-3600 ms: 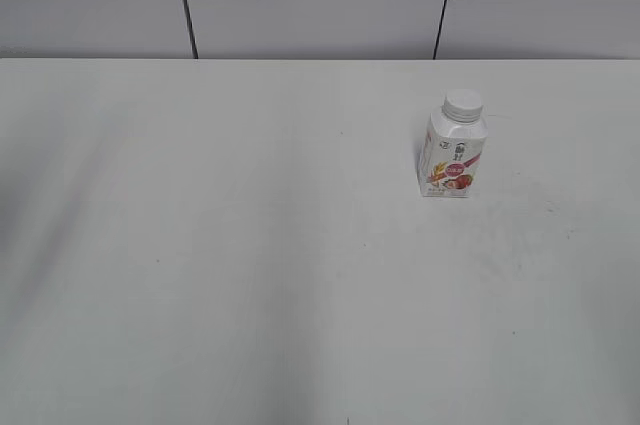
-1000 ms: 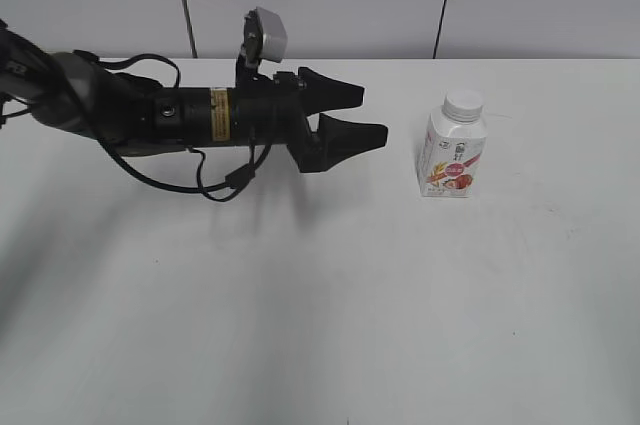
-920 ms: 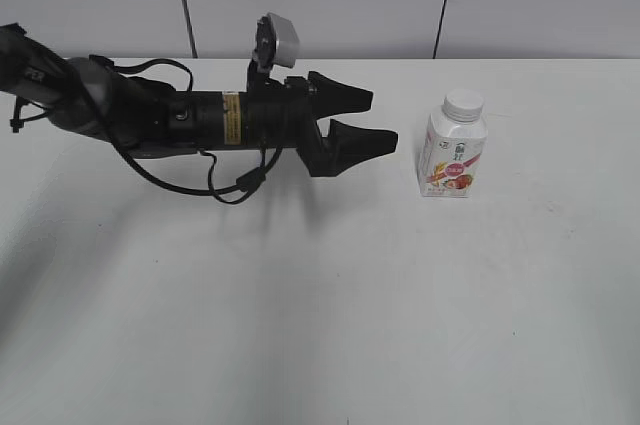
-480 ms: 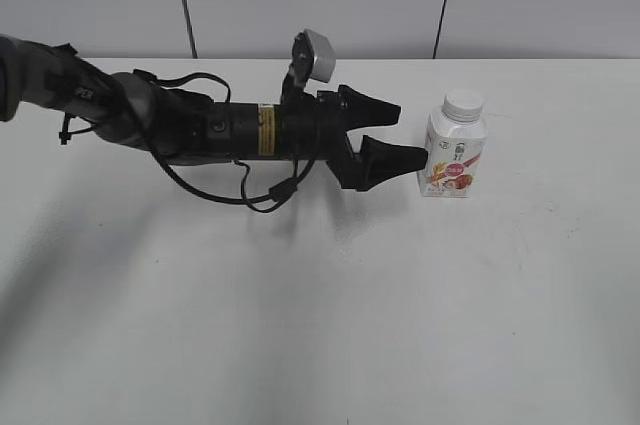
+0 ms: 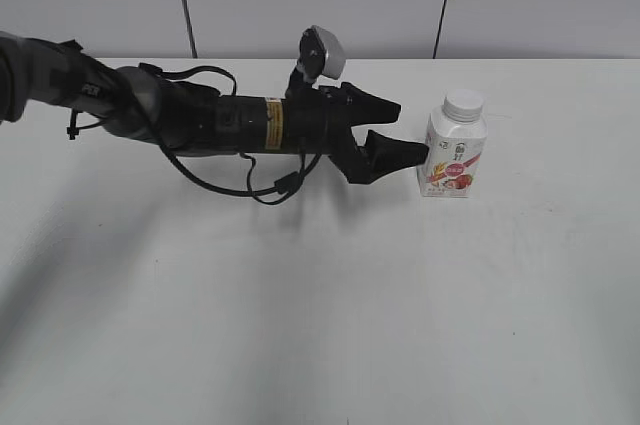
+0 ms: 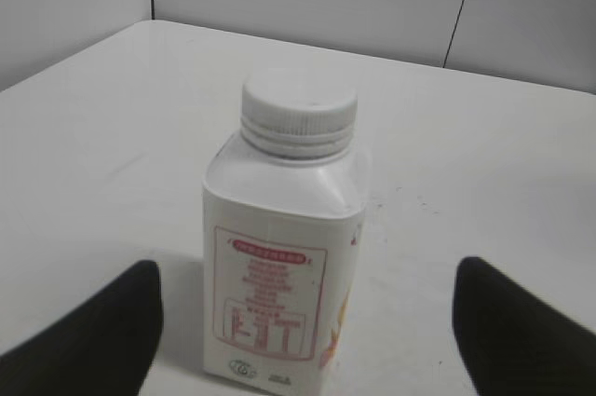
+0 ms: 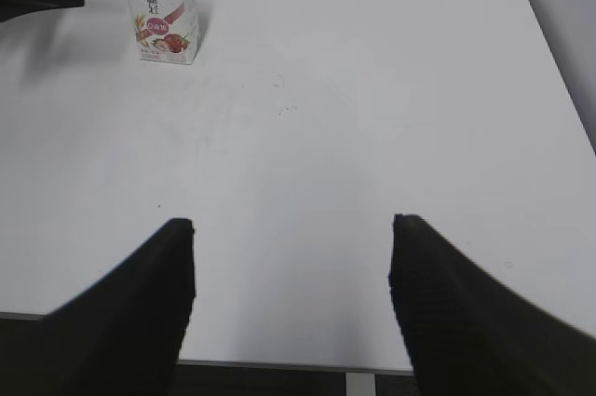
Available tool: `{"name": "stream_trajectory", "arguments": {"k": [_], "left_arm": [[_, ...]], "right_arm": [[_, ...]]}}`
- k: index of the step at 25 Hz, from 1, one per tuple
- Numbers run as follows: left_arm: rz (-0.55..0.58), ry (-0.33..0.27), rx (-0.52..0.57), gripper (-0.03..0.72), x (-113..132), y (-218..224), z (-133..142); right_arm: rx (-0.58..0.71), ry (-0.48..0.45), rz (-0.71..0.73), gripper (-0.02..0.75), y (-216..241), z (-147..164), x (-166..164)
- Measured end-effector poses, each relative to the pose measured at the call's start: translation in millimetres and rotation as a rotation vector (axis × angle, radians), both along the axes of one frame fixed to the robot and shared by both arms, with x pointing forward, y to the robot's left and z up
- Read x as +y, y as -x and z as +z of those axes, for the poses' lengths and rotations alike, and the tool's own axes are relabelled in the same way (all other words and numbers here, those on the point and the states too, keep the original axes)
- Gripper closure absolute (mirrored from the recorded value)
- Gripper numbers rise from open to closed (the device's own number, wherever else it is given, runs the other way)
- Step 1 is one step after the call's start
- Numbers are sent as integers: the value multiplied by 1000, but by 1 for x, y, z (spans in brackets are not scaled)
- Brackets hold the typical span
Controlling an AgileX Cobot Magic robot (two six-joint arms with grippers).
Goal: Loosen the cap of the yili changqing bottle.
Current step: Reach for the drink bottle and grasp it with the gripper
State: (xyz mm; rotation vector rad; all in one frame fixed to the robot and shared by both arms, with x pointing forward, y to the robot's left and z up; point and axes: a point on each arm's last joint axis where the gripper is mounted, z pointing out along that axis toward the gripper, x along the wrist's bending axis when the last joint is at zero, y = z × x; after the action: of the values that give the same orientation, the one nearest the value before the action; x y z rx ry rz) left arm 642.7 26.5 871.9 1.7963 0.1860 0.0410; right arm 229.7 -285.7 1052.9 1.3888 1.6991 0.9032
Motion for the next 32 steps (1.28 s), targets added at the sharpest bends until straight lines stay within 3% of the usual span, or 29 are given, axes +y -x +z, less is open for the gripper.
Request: {"name": "stream_trajectory", "arguments": {"k": [4,7,32], "left_arm": [[6,-6,38,52,-8,0,1],[17,-12,49,38,-13,-1,0],[-29,-20,-35,76,-59,-18,-34]], "right_arm": [[-1,0,0,216,0,0,0],[-1,0,0,216,0,0,0],[-1,0,0,216,0,0,0]]}}
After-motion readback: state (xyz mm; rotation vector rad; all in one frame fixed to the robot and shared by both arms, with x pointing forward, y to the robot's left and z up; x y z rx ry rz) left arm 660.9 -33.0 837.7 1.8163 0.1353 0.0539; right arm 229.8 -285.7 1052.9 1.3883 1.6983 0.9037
